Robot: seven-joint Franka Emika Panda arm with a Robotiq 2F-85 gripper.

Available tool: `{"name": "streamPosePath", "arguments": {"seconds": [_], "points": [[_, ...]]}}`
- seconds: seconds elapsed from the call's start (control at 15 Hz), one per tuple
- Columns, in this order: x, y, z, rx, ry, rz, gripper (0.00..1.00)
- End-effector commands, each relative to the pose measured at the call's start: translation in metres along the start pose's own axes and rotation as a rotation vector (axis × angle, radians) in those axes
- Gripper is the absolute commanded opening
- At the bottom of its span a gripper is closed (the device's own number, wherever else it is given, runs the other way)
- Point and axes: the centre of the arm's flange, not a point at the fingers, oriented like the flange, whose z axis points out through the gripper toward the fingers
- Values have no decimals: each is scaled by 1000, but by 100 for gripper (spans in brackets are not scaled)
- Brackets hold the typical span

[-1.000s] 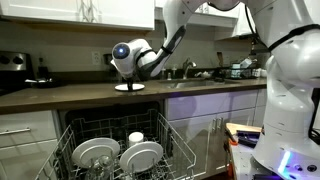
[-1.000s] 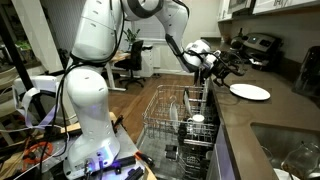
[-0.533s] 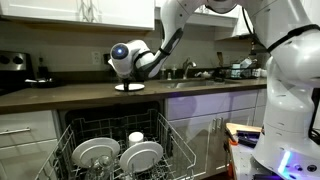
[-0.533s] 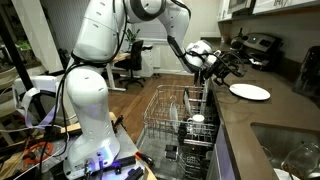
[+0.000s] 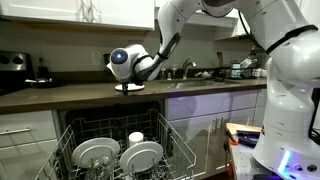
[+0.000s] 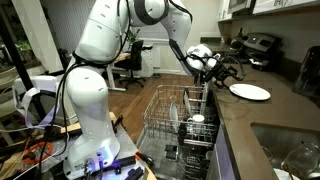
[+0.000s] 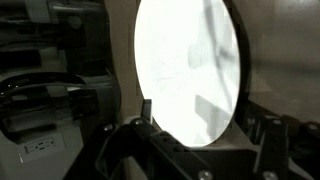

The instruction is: Place the white plate in the dishwasher

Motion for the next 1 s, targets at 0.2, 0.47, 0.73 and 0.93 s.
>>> {"name": "streamPosePath", "arguments": {"seconds": [0.2, 0.47, 0.73, 0.93], "points": [[2, -4, 15, 1, 5, -14, 47], [2, -6, 14, 29, -5, -19, 15], [1, -1, 2, 58, -6, -20, 5], [0, 11, -8, 64, 3, -7, 7]]}}
